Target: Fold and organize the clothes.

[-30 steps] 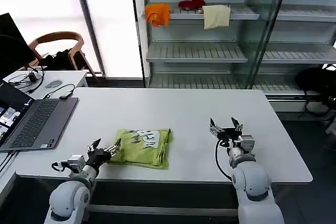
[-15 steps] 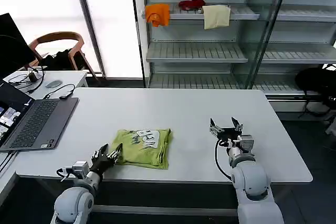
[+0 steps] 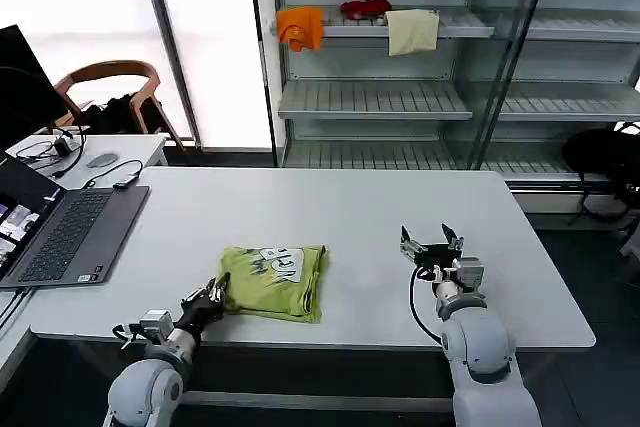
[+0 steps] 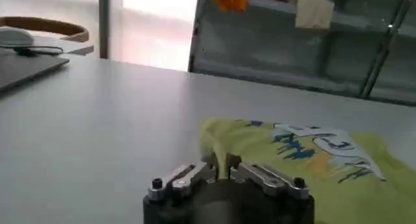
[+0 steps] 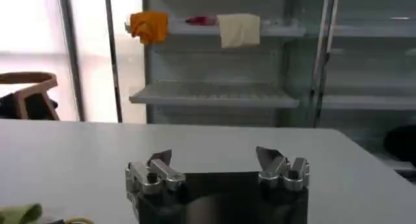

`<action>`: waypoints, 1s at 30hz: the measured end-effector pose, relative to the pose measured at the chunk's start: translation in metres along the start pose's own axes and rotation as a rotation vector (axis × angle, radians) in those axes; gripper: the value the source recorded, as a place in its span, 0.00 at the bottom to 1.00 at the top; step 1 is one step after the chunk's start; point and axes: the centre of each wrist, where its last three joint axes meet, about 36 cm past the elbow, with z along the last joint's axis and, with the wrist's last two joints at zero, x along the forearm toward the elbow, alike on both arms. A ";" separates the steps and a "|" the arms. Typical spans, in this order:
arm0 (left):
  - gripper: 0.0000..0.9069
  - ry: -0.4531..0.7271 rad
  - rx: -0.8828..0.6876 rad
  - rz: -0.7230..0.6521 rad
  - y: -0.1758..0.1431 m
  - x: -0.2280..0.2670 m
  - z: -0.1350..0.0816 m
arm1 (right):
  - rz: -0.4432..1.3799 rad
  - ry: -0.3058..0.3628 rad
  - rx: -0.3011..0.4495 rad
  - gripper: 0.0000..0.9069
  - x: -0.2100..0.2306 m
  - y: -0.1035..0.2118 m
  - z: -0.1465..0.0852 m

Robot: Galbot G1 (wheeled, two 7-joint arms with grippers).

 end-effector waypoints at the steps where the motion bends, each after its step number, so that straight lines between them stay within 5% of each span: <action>1: 0.00 -0.002 0.000 0.001 0.000 0.000 0.001 | 0.001 -0.002 0.001 1.00 0.000 0.000 -0.001; 10: 0.00 -0.037 -0.051 -0.015 0.010 0.005 -0.001 | 0.008 -0.008 0.005 1.00 0.003 -0.005 -0.003; 16: 0.00 -0.078 -0.175 -0.094 0.052 0.009 -0.021 | 0.010 -0.001 0.003 1.00 0.002 -0.010 0.000; 24: 0.00 -0.140 -0.390 -0.236 0.125 0.029 -0.090 | 0.001 0.004 -0.001 1.00 0.000 -0.007 0.003; 30: 0.00 -0.196 -0.541 -0.273 0.142 0.044 -0.144 | 0.000 0.006 -0.008 1.00 0.000 -0.006 0.007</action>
